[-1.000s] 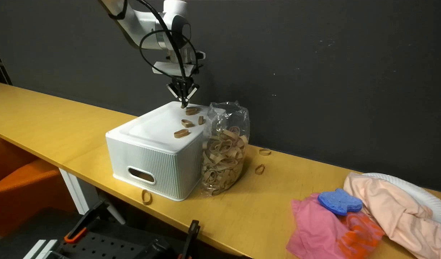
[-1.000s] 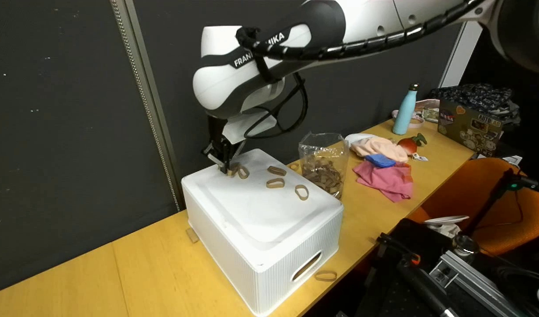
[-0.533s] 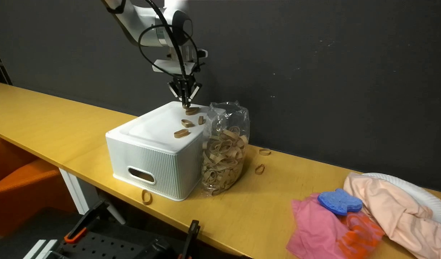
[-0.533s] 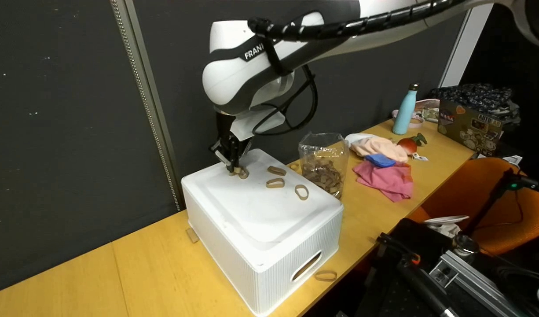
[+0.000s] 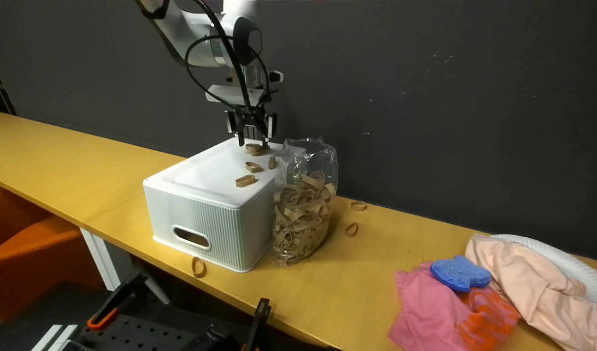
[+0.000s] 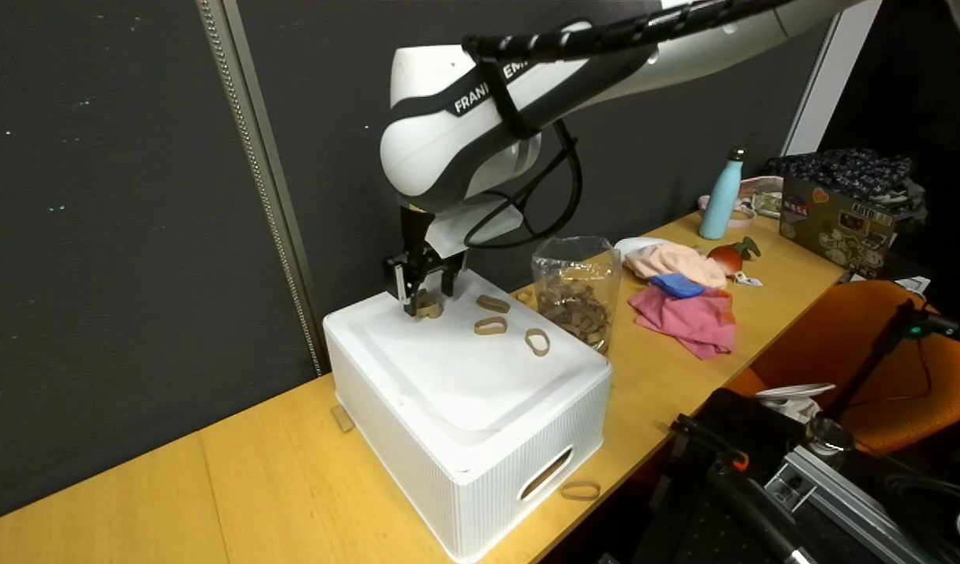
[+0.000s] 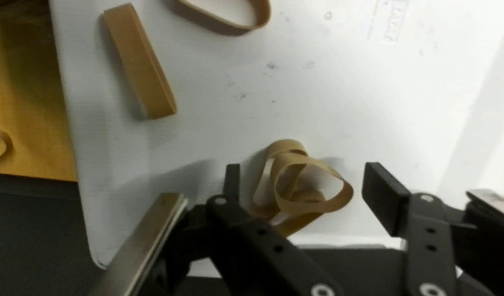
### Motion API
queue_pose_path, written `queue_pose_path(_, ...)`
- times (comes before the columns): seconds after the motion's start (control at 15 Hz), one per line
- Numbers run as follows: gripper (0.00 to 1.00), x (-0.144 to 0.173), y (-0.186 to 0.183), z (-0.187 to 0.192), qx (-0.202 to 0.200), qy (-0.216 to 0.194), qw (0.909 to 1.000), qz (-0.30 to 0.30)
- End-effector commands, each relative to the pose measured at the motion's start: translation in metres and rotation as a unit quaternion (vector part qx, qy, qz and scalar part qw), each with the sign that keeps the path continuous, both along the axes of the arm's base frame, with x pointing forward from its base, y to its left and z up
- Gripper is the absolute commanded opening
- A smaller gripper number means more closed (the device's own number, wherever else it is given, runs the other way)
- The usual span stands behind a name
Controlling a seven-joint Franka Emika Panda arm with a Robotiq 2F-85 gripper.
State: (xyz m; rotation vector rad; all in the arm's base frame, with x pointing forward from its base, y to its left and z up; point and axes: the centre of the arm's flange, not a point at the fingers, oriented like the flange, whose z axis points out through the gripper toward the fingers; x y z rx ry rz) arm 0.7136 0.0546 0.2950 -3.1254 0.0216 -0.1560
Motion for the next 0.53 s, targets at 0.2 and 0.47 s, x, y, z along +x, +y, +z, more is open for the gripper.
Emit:
queue_pose_path(0.2, 1.00, -0.0128, -0.0109, -0.0034, 0.004, -0.003, 0.9998, -0.017)
queue_pose_path(0.47, 0.96, -0.0061, -0.0138, -0.0033, -0.001, -0.004, 0.9998, -0.018)
